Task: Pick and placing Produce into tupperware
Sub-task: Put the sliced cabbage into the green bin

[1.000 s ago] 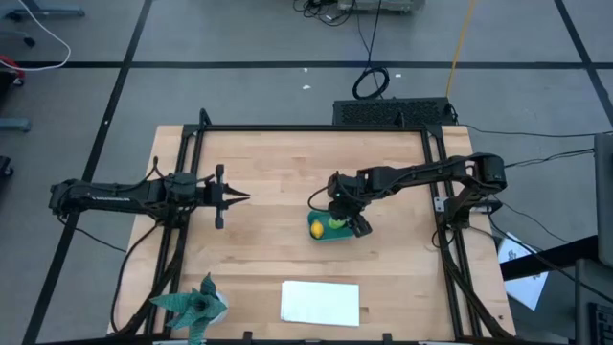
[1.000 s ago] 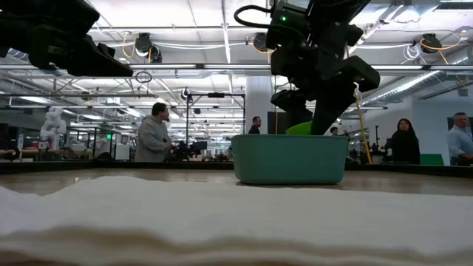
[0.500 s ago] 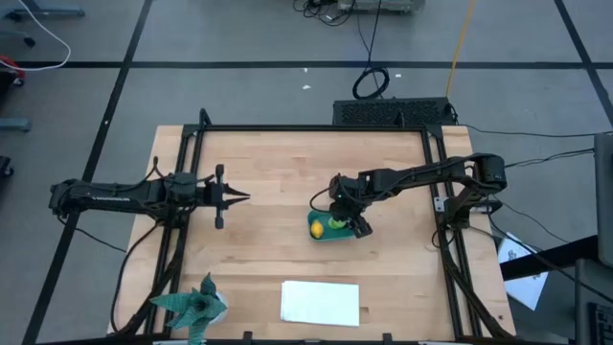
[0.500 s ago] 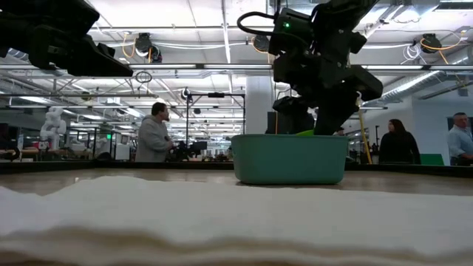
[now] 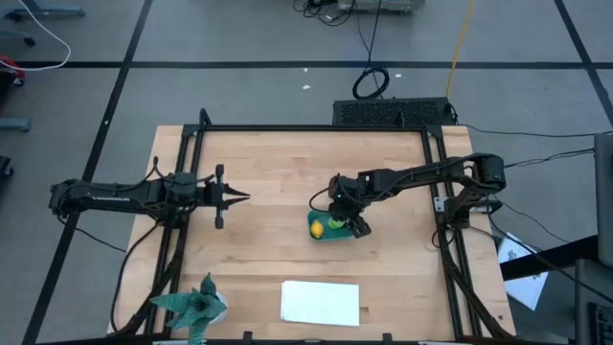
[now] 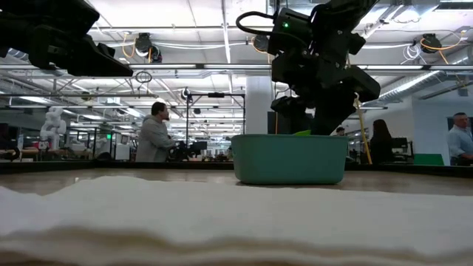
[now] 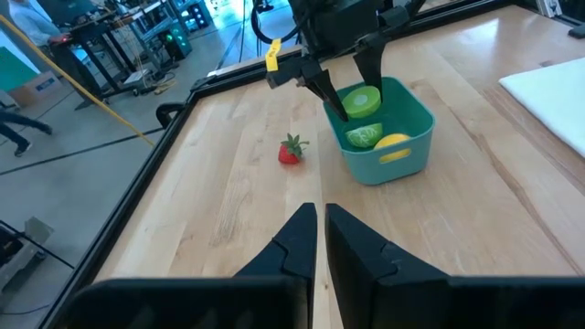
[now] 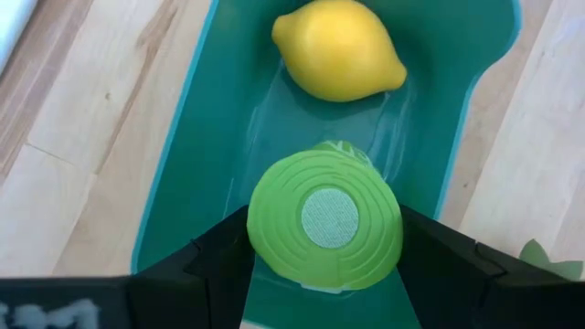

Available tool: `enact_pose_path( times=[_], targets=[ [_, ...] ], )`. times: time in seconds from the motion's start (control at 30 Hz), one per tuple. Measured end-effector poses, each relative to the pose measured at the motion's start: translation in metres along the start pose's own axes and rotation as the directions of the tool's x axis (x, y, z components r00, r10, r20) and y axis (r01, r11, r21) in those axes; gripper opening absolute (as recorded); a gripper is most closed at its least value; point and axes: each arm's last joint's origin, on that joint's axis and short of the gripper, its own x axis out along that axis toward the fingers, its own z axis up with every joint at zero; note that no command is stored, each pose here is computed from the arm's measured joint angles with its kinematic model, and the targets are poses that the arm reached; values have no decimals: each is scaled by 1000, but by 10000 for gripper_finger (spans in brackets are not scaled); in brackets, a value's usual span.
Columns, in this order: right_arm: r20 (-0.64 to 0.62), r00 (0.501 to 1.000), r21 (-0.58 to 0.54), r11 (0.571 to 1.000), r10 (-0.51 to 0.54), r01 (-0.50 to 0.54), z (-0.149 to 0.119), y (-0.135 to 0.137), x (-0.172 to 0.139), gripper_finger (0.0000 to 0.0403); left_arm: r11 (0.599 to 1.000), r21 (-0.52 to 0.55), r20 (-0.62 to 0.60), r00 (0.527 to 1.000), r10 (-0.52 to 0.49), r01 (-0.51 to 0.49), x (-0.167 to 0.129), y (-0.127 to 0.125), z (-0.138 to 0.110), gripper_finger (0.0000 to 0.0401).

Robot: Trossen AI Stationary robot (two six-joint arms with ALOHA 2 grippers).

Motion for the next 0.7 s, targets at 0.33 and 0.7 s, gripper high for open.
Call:
enact_pose_path(
  times=[0.33, 0.7],
  targets=[
    [15, 1000, 31, 999, 9, -10, 1, 0, 0, 224, 1000, -1, 0, 1000, 0, 0, 0, 0, 0, 31],
    [38, 997, 61, 996, 62, -64, 1, 0, -1, 224, 1000, 0, 0, 1000, 0, 0, 0, 0, 0, 31]
  ],
)
